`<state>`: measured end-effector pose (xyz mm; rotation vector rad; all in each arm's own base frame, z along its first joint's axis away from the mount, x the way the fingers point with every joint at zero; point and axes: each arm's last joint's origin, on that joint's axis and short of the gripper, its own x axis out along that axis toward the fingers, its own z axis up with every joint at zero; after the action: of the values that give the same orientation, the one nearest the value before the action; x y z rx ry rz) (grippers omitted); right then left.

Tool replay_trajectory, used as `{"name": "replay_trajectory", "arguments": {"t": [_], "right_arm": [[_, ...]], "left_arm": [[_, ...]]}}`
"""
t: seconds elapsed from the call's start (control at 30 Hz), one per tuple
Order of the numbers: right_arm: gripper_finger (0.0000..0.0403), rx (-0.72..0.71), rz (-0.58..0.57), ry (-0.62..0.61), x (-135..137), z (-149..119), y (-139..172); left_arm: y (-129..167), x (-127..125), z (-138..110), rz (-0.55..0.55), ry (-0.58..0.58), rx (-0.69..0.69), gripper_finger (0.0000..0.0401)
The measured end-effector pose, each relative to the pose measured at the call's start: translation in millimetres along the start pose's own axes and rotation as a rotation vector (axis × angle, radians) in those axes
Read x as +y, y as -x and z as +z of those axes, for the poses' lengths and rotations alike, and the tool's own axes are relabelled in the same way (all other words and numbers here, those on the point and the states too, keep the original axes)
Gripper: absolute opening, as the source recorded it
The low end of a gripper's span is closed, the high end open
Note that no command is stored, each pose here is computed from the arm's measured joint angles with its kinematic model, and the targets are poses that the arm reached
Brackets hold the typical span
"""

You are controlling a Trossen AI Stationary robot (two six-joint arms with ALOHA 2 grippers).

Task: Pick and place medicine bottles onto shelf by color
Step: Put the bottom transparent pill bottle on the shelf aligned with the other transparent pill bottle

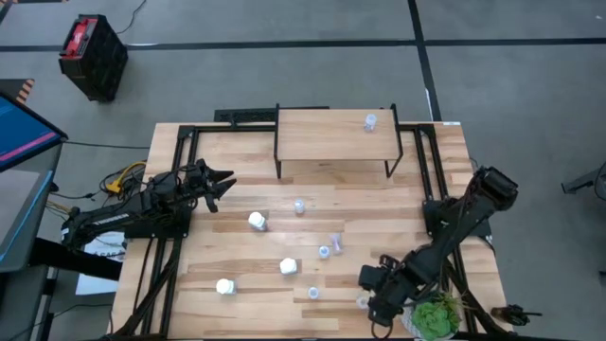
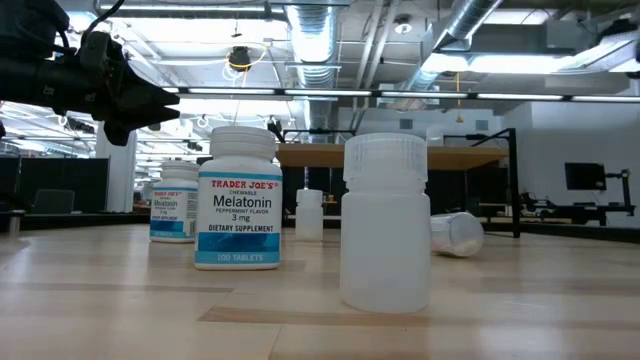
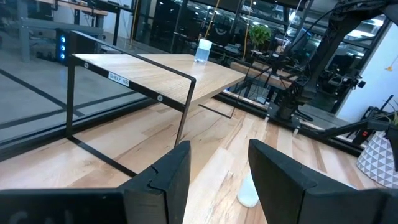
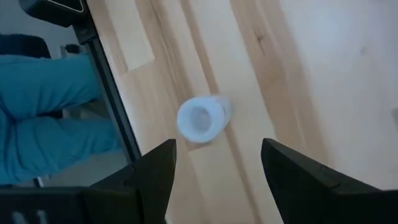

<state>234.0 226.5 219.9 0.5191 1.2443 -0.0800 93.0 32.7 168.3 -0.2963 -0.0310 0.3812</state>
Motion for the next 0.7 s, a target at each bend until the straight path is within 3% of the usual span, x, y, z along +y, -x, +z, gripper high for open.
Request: {"name": "replay_trajectory", "arguments": {"t": [0.3, 0.47, 0.7], "right_arm": [[0.026, 0.001, 0.0, -0.113, 0.9, -2.1, -0.4], [0.026, -0.019, -0.004, -0.289, 0.9, -1.6, -0.6], [0.026, -0.049, 0.016, -0.437, 6.7, -10.6, 0.5]], "left_arm": [[0.0, -0.4, -0.4, -0.017, 0.013, 0.009, 0.0149], [0.1, -1.3, -1.2, -0.05, 0.015, 0.024, 0.0149], [0.1, -1.3, -1.2, -0.05, 0.015, 0.024, 0.0149]]}}
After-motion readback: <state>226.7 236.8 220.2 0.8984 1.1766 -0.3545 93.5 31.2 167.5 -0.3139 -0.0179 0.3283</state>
